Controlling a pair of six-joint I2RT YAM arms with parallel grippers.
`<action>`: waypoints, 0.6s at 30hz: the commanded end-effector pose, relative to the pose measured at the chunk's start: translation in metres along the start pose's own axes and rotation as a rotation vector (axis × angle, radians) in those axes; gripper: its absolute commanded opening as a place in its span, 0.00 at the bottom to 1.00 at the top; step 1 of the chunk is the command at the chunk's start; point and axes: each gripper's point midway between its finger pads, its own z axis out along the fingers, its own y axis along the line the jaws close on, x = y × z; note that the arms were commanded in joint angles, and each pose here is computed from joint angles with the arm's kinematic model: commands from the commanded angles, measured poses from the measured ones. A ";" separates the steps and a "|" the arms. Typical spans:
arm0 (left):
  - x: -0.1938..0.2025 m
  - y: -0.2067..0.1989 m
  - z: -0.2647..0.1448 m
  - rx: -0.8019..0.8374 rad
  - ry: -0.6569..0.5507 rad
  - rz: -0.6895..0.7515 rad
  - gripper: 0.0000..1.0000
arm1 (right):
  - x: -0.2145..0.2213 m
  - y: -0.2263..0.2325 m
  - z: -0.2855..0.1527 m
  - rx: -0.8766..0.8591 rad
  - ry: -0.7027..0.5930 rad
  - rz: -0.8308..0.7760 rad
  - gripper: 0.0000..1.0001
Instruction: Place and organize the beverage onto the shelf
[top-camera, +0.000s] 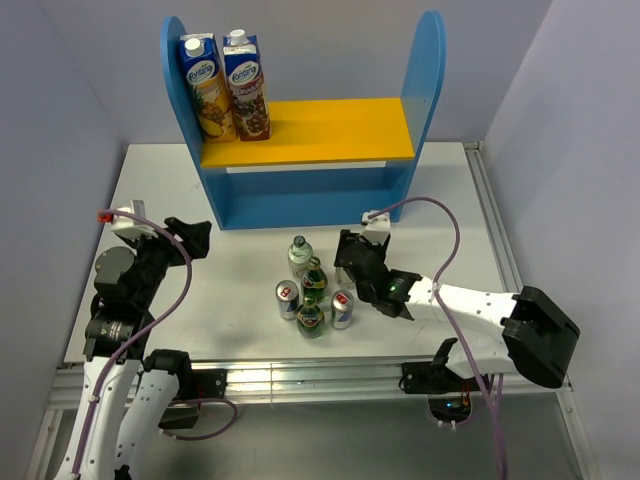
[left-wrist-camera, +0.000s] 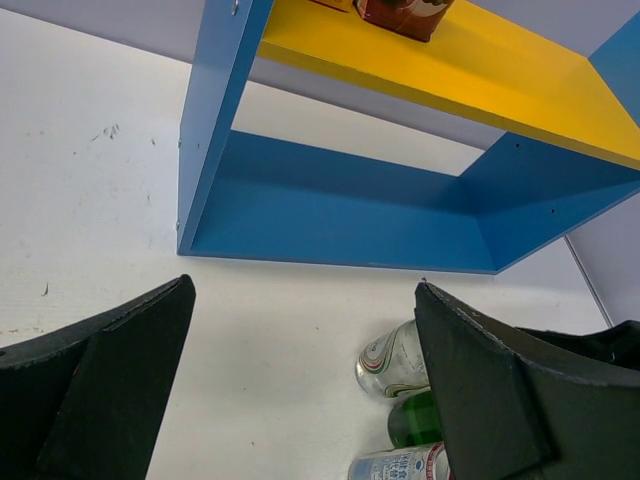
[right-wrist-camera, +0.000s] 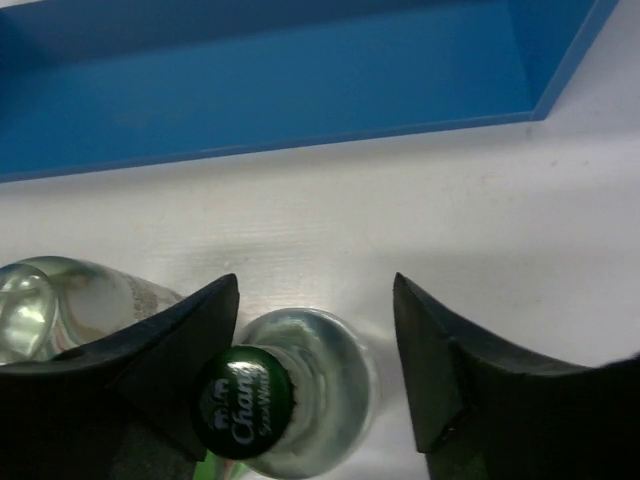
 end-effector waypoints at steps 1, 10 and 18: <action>-0.014 -0.010 -0.002 0.040 -0.031 0.026 0.98 | -0.013 0.014 0.008 -0.016 -0.042 0.039 0.68; -0.013 -0.010 -0.001 0.040 -0.028 0.029 0.98 | 0.005 0.010 0.015 0.030 -0.005 0.035 0.00; -0.011 -0.011 -0.001 0.045 -0.020 0.029 0.98 | -0.031 0.002 0.015 0.114 -0.086 0.043 0.00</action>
